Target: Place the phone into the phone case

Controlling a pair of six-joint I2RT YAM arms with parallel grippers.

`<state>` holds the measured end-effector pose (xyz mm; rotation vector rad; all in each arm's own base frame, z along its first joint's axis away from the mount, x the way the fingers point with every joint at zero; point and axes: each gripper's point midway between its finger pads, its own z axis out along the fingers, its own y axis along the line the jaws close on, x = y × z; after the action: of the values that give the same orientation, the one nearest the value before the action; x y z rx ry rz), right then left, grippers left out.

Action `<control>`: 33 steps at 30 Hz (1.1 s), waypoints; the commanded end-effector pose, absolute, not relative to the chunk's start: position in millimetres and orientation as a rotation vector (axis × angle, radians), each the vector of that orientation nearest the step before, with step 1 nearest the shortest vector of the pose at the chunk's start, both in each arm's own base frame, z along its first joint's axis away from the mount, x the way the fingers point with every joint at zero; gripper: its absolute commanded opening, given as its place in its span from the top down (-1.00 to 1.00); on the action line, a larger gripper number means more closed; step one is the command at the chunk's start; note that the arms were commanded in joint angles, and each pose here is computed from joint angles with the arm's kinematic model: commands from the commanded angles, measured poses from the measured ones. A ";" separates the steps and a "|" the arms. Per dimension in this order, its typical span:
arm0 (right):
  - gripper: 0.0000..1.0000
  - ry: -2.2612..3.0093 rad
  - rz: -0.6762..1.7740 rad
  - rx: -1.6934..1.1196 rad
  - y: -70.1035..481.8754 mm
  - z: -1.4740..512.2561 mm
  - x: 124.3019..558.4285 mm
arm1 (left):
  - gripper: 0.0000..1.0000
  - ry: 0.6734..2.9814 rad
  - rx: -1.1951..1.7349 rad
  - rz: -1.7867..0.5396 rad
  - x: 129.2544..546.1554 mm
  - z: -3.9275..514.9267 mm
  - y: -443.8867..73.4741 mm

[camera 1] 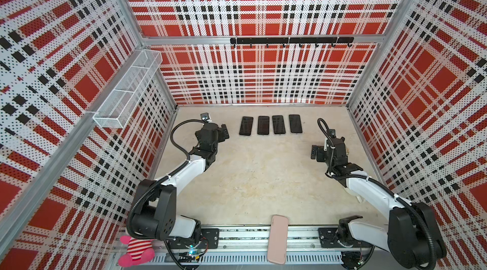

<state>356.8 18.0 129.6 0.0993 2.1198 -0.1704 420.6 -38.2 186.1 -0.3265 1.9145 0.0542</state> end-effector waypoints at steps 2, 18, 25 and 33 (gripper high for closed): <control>-1.00 1.932 -0.321 0.162 -7.1 155.1 369.9 | -0.96 1.797 -0.448 0.270 395.1 187.1 6.2; -1.00 1.745 -0.308 0.113 -1.3 143.9 389.1 | -0.96 1.651 -0.421 0.313 394.6 153.7 61.2; -1.00 1.682 -0.203 0.136 -14.8 134.1 384.4 | -0.96 1.542 -0.387 0.270 373.0 160.5 54.6; -1.00 1.684 -0.171 0.150 -19.2 130.1 386.3 | -0.96 1.464 -0.384 0.257 354.5 162.2 54.5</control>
<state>383.0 -20.4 117.2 0.1444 1.7414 -0.2115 354.5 55.7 132.0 -0.3841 1.5893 0.2751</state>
